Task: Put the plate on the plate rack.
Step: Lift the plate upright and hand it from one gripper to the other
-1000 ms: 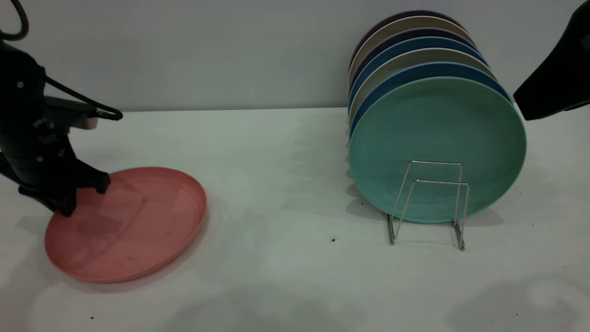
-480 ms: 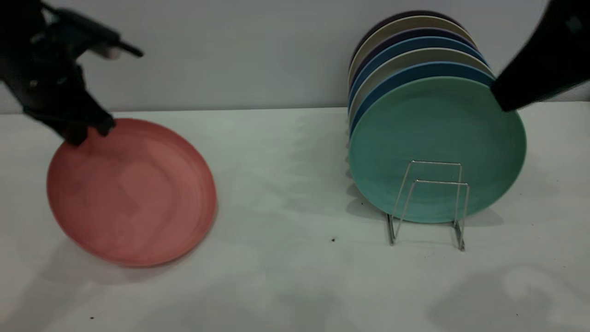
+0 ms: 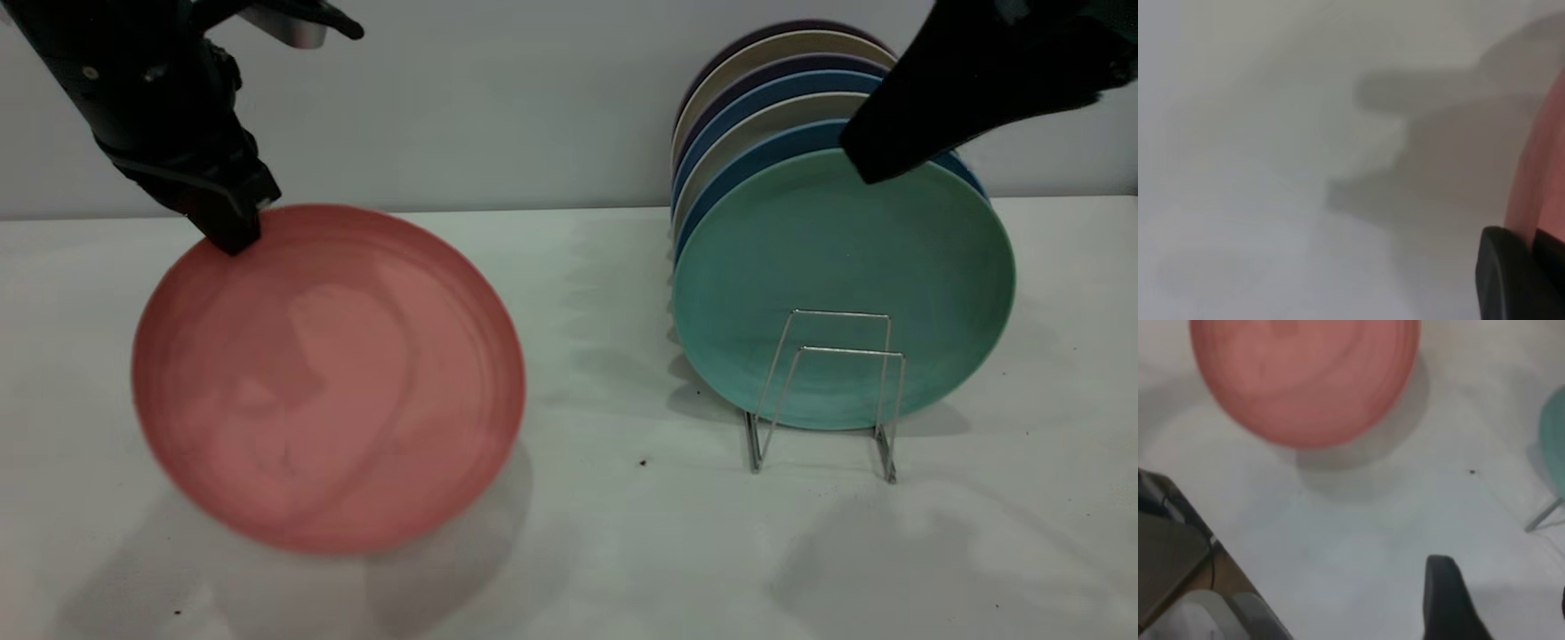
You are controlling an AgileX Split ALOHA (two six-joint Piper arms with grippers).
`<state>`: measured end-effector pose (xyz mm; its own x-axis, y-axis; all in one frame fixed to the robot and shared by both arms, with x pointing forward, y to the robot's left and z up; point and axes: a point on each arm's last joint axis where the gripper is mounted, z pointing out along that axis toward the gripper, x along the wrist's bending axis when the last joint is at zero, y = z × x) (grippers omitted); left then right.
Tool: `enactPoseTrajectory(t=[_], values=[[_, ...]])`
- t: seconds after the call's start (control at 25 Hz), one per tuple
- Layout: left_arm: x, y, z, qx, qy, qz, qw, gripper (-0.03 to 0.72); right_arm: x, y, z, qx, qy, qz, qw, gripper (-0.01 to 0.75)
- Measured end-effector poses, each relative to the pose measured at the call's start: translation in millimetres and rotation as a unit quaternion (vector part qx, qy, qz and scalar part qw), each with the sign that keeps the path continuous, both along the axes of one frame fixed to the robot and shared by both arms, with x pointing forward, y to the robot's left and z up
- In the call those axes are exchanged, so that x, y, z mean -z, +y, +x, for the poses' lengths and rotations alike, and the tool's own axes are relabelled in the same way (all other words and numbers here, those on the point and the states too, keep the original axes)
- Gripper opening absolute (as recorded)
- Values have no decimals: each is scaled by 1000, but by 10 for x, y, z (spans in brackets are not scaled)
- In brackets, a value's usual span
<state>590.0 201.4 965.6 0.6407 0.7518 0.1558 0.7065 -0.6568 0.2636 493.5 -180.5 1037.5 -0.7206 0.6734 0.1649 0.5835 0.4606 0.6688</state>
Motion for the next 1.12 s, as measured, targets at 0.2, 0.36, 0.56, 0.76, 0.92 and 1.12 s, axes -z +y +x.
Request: enactPoseTrajectory(t=[0.2,0.36,0.56,0.76,0.92,1.12], values=[[-185,-126,-152,71,25,-67,995,13,120,100,131,-34,37,11,999,451],[-369,-208,-249,118,16,-117,986,13,235,172,238,-50,67,24,996,484],[-456,-262,-305,142,16,-151,978,13,358,231,311,-57,94,42,993,520],[-455,-361,-350,162,20,-153,975,13,416,281,361,-46,110,73,990,563],[-459,-493,-408,187,20,-152,970,13,468,321,408,-32,124,101,987,576],[-468,-535,-423,189,19,-159,969,13,556,355,451,-19,143,122,982,577]])
